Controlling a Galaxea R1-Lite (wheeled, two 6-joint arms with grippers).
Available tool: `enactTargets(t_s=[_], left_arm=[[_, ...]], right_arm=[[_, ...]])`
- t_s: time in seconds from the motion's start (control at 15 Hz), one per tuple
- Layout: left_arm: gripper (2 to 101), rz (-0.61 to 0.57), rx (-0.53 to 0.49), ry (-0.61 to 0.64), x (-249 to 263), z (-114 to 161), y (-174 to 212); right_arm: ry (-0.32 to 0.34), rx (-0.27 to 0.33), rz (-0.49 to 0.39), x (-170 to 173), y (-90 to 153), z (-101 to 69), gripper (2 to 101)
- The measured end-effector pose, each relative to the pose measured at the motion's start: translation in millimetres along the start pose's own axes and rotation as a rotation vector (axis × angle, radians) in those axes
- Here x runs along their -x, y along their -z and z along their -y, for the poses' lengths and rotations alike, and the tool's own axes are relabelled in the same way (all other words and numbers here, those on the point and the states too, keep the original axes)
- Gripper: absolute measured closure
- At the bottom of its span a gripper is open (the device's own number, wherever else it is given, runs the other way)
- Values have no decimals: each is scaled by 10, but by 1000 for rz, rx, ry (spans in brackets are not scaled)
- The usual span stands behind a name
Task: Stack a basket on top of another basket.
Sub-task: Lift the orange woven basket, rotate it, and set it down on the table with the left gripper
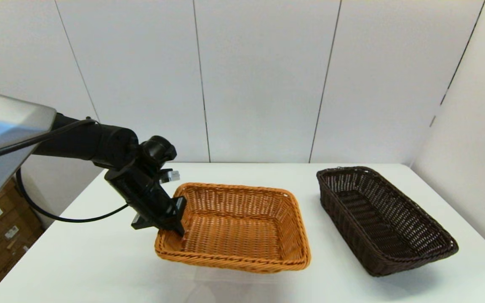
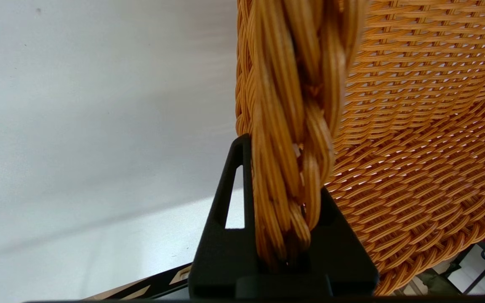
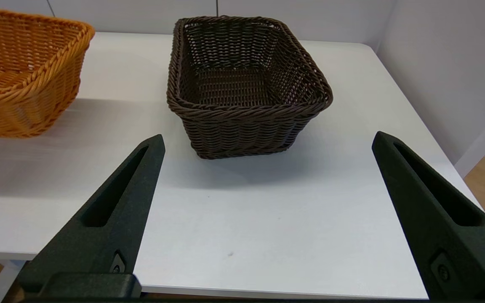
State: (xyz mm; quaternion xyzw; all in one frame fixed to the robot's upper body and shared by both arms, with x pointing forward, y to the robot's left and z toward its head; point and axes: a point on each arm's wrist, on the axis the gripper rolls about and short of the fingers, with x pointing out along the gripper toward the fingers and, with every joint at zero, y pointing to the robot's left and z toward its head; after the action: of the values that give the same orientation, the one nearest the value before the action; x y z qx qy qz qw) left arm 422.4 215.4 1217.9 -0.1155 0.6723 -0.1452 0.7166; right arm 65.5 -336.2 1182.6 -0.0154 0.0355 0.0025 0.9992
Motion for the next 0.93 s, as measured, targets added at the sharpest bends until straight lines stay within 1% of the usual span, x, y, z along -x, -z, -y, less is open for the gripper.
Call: enactTargets(t_s=[0.47,0.53,0.67,0.8,0.93], left_arm=[[885,-26,-10,-10,-84,37,14],[785,-27,-11,-10,-92,38,13],[618,-32,-8,-12,-108,30,14],[493,-35,-2,-15,-122,24,10],[393,-35,7,-16,-124,20,7]], right_arm=[[0,0,1,0,-1,0,46],[0,0,1,0,-1,0,46],[0,0,1,0,-1,0,46],[0,0,1,0,-1,0,46],[0,0,1,0,-1,0,46]])
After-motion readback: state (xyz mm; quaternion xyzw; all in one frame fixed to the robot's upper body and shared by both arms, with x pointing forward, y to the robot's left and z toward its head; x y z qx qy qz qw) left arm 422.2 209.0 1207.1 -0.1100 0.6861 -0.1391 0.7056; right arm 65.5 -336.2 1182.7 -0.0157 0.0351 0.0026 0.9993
